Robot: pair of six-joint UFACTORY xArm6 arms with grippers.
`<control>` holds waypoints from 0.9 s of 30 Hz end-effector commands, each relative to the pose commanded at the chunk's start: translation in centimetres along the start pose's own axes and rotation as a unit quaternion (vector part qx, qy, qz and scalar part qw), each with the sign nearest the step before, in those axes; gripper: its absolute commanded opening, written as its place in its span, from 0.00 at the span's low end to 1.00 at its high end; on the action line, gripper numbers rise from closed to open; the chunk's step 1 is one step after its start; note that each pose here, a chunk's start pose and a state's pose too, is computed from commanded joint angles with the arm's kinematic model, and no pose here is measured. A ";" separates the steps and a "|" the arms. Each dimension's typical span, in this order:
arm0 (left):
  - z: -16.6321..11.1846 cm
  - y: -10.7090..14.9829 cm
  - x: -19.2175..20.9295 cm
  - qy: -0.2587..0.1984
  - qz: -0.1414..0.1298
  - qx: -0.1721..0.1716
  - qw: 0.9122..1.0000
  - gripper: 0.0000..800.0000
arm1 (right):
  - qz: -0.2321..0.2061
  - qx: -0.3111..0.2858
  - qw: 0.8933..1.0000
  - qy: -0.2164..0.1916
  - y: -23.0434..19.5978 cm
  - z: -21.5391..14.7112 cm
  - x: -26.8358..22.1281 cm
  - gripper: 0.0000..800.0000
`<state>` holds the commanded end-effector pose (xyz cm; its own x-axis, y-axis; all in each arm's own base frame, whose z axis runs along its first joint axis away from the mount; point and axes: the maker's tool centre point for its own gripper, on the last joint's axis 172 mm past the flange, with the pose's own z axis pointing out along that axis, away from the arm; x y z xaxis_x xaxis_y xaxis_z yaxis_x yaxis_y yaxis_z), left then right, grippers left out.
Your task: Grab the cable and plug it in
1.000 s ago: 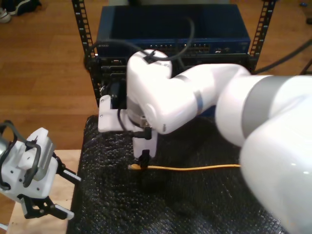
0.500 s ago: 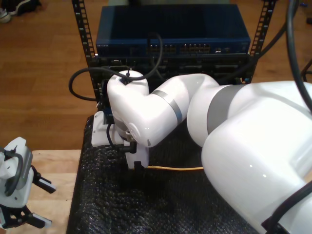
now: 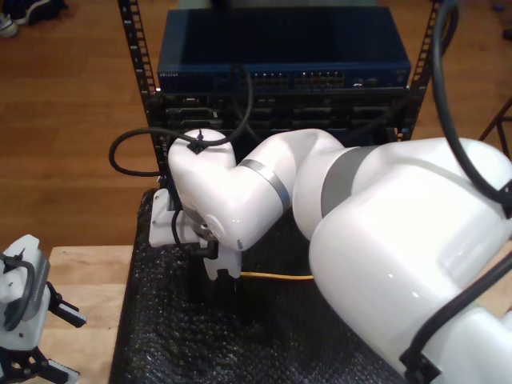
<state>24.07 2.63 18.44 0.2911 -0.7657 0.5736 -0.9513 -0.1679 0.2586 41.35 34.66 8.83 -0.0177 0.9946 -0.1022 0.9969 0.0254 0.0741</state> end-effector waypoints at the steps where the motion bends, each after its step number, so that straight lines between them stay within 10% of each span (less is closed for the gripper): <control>1: 0.0 0.0 0.0 0.000 0.000 0.000 1.000 1.00 | 0.000 0.000 1.000 0.000 0.0 0.0 0.0 0.50; 27: 0.0 0.1 0.1 0.001 0.000 -0.001 1.000 1.00 | 0.002 0.000 1.000 0.000 0.0 0.0 0.0 0.06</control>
<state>24.04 2.55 18.48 0.2914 -0.7639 0.5757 -0.9511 -0.1668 0.2602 41.38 34.69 8.80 -0.0147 0.9947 -0.1019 0.9970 0.0223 0.0745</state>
